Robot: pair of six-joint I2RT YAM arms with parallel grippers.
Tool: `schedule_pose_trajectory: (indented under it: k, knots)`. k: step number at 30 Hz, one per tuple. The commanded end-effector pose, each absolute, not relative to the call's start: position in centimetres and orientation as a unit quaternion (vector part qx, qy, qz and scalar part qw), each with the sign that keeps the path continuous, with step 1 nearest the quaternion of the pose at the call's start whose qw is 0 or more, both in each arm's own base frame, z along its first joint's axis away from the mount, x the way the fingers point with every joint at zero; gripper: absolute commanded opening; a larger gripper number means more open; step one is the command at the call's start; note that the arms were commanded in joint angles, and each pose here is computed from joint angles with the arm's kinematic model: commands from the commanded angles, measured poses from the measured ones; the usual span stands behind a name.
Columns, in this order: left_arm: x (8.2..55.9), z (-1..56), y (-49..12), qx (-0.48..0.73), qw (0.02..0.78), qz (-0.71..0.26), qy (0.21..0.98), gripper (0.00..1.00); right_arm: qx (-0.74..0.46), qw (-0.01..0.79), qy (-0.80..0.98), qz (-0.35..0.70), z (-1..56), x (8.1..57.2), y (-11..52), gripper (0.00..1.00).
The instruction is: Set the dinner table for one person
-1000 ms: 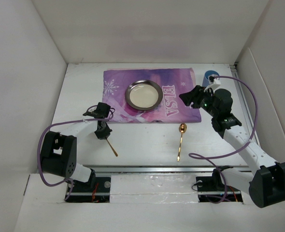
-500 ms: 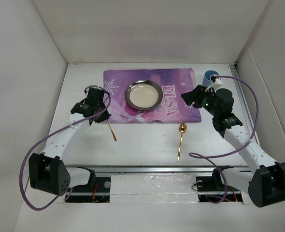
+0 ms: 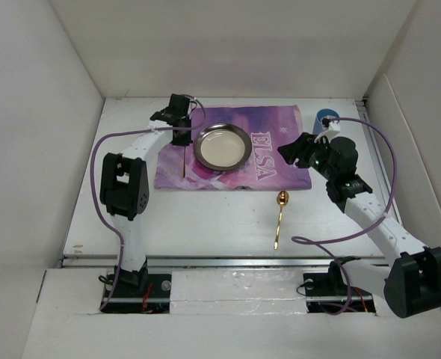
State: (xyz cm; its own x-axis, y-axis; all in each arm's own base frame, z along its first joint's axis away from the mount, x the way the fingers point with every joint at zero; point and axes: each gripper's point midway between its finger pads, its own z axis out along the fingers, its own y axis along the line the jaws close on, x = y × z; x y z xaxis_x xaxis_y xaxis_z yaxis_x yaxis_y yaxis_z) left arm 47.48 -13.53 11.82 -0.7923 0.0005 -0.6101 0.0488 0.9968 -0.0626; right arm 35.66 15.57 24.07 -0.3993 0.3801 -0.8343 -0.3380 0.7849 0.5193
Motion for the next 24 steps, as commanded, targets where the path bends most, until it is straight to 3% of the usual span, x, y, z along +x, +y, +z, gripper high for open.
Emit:
schedule_pose_trajectory:
  k: [1,24]
  knots:
    - [48.0,13.3,-12.9,0.049,0.326,-0.012,0.944,0.00,0.000,0.566,0.757,0.325,24.9,36.2,16.0,0.60]
    - [51.3,6.6,-11.6,0.002,0.278,-0.005,0.961,0.00,-0.013,0.553,0.769,0.321,23.6,36.5,17.3,0.60]
